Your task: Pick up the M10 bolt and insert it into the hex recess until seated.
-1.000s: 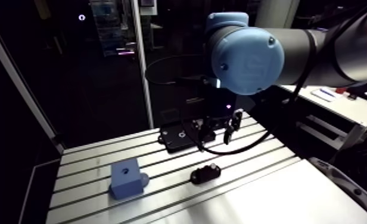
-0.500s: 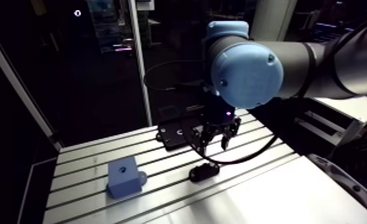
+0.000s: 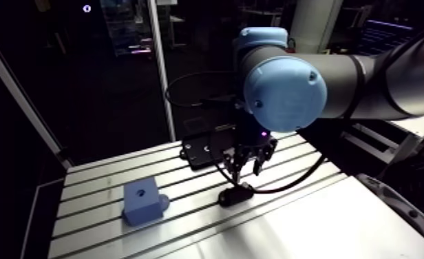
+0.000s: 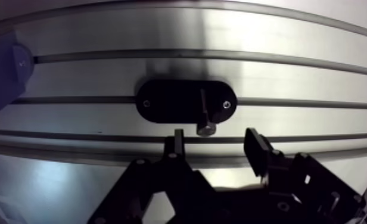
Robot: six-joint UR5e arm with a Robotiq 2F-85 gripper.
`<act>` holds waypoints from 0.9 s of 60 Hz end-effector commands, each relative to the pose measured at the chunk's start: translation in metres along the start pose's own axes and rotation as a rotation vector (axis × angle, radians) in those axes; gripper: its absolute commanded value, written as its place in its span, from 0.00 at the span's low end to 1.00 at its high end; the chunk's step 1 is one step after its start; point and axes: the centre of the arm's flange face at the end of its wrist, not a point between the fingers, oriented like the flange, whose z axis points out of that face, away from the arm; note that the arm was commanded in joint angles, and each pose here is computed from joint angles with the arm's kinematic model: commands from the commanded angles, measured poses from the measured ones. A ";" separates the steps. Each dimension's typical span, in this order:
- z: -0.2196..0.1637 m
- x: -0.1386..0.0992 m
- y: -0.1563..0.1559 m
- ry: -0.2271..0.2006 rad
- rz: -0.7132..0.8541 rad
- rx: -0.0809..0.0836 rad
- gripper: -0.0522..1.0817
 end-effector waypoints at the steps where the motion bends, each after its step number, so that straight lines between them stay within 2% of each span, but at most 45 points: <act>1: 0.006 0.000 0.000 -0.007 -0.003 0.003 0.40; 16: 0.010 0.002 0.000 -0.005 -0.006 0.000 0.43; 54: 0.017 -0.003 -0.003 -0.019 -0.003 0.006 0.46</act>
